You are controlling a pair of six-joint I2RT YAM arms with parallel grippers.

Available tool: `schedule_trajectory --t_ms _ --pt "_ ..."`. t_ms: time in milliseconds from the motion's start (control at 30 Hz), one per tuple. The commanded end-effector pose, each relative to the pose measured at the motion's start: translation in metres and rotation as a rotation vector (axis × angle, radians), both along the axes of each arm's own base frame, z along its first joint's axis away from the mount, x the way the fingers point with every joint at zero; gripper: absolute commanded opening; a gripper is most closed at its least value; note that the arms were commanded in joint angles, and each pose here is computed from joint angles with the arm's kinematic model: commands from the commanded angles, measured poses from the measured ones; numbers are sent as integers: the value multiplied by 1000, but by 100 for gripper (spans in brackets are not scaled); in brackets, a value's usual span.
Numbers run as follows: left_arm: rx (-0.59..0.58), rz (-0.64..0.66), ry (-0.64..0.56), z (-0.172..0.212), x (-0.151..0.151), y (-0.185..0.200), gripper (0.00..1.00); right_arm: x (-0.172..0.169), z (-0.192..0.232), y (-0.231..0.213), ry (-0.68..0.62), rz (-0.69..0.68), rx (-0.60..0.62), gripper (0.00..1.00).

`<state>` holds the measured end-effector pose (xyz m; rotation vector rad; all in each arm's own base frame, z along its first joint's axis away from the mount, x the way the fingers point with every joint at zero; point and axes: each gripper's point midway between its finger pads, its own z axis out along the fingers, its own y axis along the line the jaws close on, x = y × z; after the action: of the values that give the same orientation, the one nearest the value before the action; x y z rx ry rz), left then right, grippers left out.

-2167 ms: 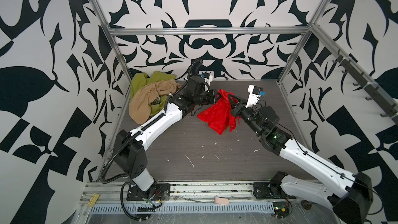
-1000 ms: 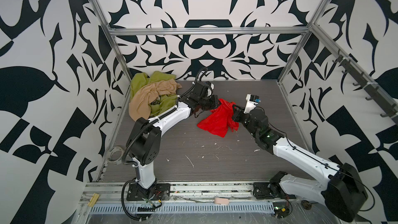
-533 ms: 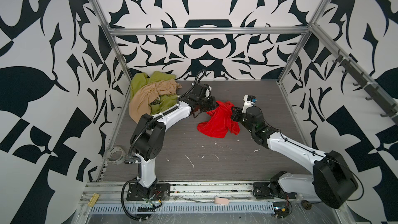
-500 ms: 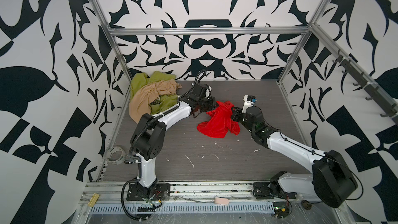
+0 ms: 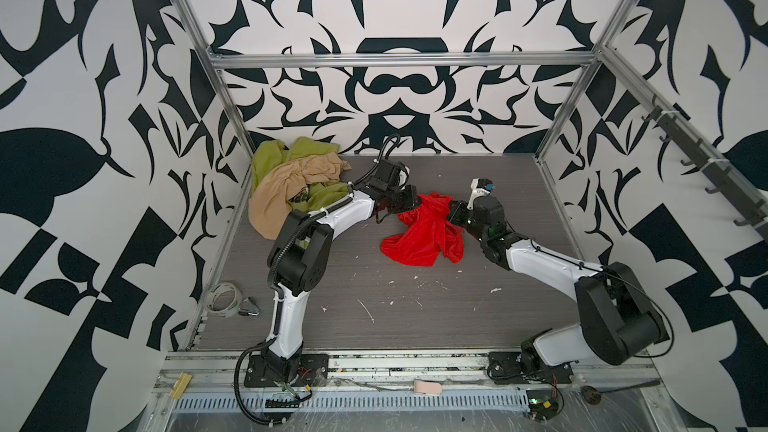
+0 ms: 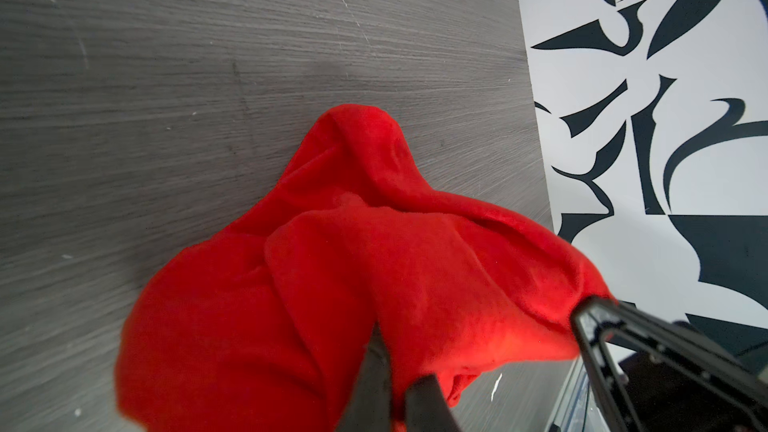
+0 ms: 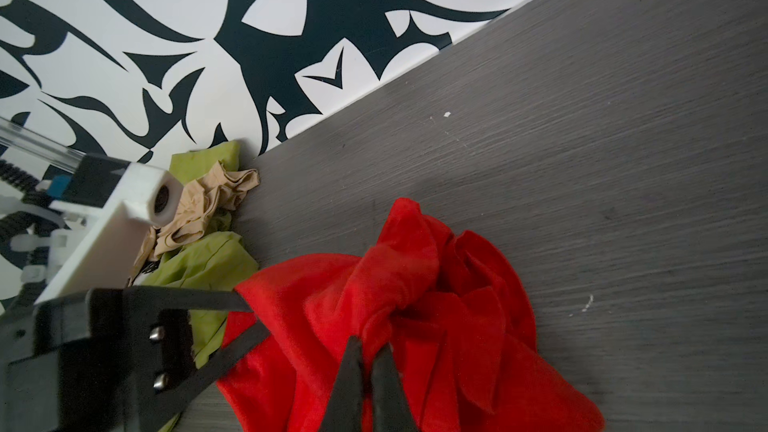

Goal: Pick out a specific cloth from the pile
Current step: 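Lower the red cloth onto the table and open both grippers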

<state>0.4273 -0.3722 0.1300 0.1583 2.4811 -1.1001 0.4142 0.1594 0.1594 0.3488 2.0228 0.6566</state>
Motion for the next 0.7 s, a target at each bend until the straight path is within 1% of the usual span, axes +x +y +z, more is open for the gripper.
schedule_trajectory --t_ms 0,233,267,400,500,567,667 --pt "-6 -14 -8 -4 9 -3 10 19 22 1 -53 1 44 0" --pt "-21 -9 -6 -12 19 -3 29 40 -8 -6 13 -18 38 0" --pt "-22 -9 -4 -13 21 -2 31 44 -11 -7 21 -19 37 1" --pt "-46 -15 13 -13 22 -2 42 58 -22 -6 46 -15 25 9" --pt "-54 -11 -13 -3 21 1 52 69 -32 -7 69 -18 -28 15" --pt "-56 -4 -30 5 21 6 57 76 -38 -9 85 -22 -40 18" --pt "-56 15 -66 20 21 17 63 83 -44 -10 101 -20 -38 28"
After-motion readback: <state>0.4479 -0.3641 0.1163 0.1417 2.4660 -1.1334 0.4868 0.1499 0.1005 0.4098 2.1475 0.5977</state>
